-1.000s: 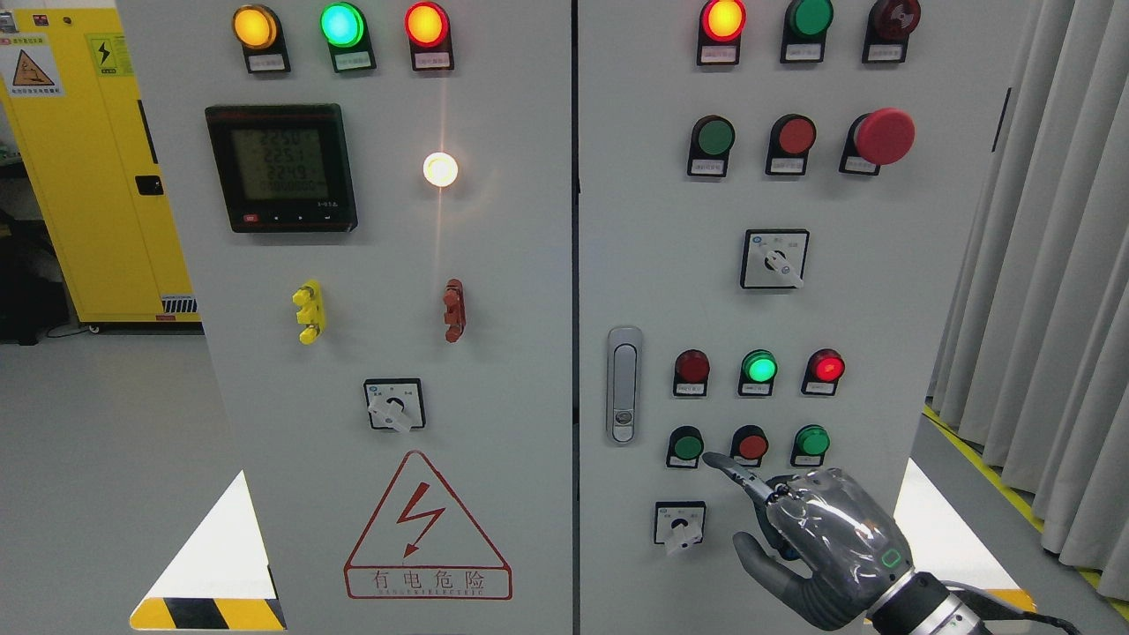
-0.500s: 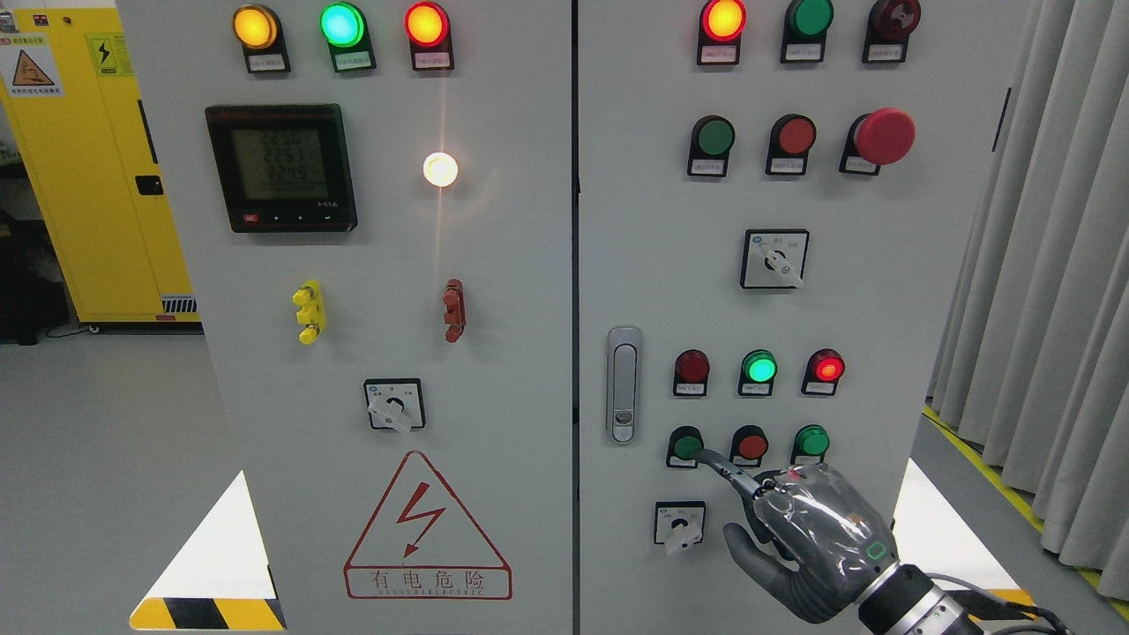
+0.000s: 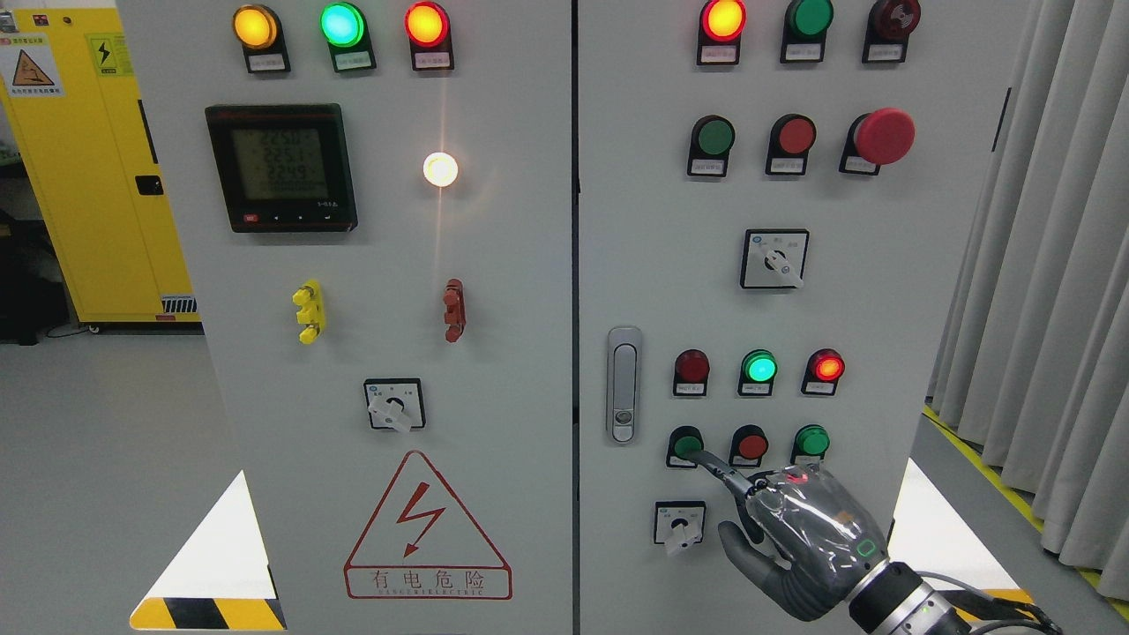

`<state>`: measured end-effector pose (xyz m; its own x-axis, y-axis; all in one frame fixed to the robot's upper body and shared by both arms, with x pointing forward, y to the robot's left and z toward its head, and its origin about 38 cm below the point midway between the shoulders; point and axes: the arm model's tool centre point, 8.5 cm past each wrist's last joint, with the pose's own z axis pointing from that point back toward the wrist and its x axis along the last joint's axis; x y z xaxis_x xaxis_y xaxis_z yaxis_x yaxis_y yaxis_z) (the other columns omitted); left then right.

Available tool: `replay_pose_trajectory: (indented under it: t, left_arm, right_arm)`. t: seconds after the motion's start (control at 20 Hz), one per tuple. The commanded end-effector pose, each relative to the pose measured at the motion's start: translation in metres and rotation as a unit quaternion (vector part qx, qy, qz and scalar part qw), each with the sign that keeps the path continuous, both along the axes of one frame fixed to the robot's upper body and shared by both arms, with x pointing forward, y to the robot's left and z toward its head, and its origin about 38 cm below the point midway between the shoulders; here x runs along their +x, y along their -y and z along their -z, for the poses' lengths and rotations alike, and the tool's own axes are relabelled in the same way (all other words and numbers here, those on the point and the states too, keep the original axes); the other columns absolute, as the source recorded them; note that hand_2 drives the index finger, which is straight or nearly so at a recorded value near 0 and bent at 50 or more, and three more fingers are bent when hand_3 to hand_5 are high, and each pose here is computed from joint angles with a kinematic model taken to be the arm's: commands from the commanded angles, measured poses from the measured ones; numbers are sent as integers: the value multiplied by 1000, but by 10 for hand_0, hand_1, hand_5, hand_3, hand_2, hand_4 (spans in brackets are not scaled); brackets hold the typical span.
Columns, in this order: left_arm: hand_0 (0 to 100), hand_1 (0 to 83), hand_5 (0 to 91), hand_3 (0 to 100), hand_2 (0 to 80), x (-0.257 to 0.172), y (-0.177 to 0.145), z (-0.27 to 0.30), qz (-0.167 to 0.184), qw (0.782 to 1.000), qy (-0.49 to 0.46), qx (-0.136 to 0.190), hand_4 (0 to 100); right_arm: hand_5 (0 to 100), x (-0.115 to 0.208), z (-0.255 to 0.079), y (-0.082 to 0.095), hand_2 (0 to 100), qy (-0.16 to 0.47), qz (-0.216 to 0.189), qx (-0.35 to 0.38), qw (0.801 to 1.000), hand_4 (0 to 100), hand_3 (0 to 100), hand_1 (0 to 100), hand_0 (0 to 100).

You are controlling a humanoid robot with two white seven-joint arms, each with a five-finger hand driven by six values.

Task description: Press green start button

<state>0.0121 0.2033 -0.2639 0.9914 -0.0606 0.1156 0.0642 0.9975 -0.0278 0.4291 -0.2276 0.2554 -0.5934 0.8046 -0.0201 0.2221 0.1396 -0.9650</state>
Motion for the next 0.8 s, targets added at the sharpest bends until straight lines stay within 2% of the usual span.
replay_pose_trajectory:
  t: [0.0,0.75]
  left_arm:
    - [120,556,0,0,0,12,2,0,0,1000,16,-2,0]
    - [120,556,0,0,0,13,2,0,0,1000,17,-2,0]
  right_arm:
    - [1000,7,5,-2,0,-16,2,3,1000,864,884,737,868]
    - [1000,1,-1,0,0,1,0,16,1000,864,885,736,920]
